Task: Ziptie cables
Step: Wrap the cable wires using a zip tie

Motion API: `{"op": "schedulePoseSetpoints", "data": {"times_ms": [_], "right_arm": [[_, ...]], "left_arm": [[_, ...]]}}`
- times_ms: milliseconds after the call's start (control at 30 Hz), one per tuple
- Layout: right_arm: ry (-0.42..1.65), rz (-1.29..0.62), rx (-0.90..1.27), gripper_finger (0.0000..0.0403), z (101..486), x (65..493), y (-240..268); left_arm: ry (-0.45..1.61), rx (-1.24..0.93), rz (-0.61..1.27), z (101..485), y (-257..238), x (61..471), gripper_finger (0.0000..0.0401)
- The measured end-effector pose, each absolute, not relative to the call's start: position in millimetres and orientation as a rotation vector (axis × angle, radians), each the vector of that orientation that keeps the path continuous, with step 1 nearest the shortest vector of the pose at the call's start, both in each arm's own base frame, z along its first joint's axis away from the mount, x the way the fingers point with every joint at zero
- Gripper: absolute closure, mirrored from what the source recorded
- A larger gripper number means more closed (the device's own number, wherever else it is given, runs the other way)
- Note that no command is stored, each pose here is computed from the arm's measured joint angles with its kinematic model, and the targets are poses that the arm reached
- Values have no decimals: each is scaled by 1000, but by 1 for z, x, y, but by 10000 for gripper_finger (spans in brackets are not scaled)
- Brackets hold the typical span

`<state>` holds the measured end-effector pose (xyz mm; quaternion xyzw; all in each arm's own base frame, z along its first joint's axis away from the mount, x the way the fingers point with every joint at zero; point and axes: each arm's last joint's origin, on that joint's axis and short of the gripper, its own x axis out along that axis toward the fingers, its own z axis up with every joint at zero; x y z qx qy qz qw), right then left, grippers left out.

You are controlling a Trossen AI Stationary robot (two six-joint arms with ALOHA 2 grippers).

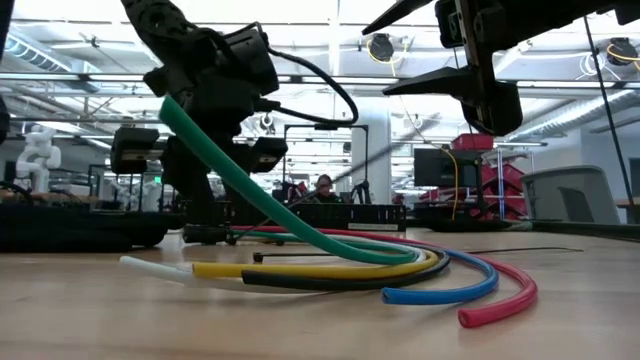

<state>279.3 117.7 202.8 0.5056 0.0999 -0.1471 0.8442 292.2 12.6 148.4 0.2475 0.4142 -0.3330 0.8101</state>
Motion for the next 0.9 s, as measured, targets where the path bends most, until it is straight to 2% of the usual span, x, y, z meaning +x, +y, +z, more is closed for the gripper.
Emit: {"op": "schedulePoseSetpoints", "data": {"times_ms": [567,900], "right_arm": [[212,-310,1060,154,203,279,118],[213,-309,1051,154,203,279,118]], "left_arm": [[894,487,-755,139,12,294,265],[899,486,-757,138,13,294,307]]}}
